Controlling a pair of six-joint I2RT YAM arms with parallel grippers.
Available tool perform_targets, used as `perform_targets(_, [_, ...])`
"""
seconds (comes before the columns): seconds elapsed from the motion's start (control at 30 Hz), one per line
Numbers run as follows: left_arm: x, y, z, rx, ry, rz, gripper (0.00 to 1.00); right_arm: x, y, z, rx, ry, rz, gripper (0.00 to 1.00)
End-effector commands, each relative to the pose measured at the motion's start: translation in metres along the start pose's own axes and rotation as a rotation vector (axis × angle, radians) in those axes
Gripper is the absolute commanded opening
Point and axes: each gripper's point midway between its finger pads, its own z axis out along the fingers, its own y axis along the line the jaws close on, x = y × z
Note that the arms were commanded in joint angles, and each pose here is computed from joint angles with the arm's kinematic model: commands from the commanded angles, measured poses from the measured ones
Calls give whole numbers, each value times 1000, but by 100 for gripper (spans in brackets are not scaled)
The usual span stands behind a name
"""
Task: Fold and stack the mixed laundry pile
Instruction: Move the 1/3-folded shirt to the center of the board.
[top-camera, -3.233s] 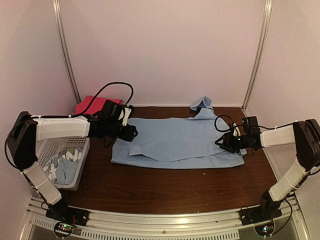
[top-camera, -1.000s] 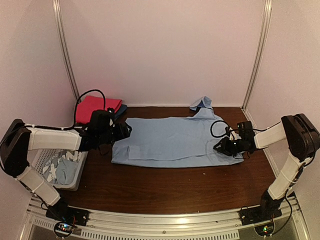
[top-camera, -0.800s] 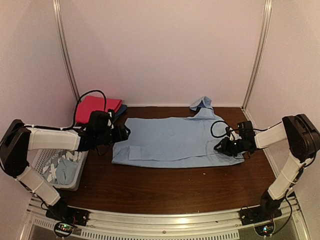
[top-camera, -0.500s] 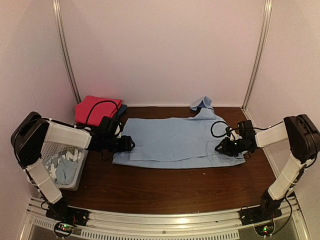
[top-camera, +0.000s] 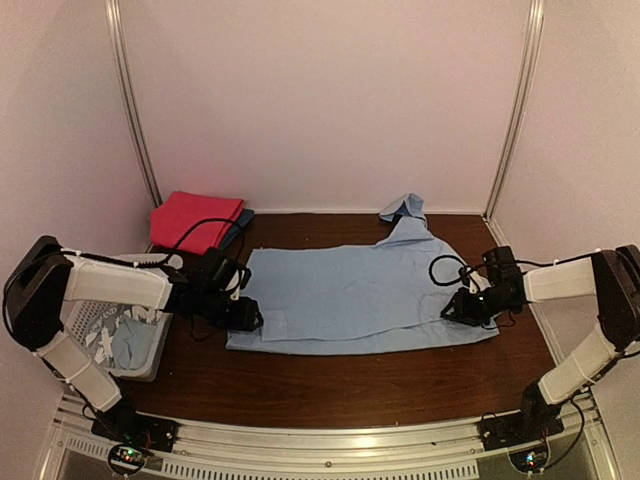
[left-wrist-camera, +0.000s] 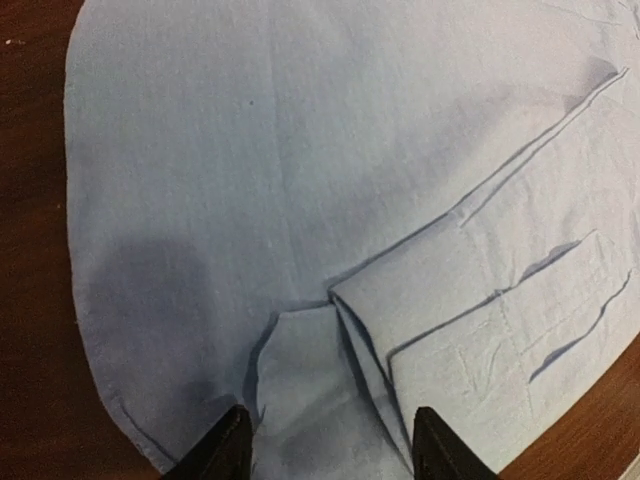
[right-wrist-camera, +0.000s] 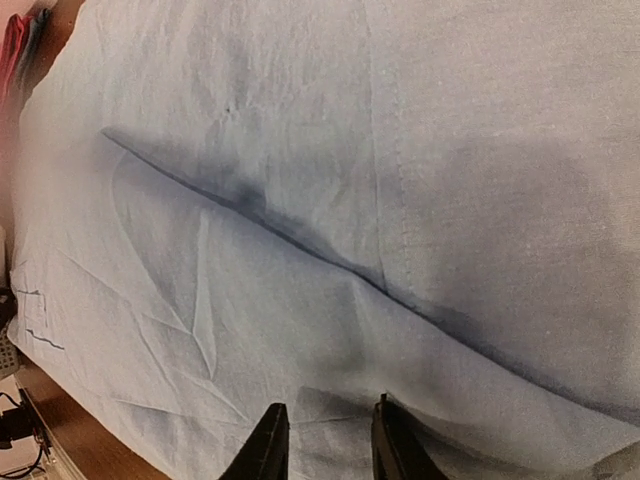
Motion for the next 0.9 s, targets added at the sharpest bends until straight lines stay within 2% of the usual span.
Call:
perform_targets(0.0, [-28, -4, -39, 26, -89, 89, 56, 10, -10, -10, 72, 22, -18, 30])
perform_targets(0.2, [-61, -6, -38, 55, -100, 130, 41, -3, -3, -22, 72, -28, -23, 30])
perform_targets(0.37, [-54, -1, -13, 55, -36, 127, 32, -3, -6, -30, 101, -38, -25, 29])
perform_targets(0.7, [-40, 3, 12, 63, 27, 105, 29, 9, -21, -19, 144, 3, 1, 28])
perform_targets(0.87, [-32, -4, 15, 118, 52, 103, 22, 10, -25, -17, 162, 12, 0, 28])
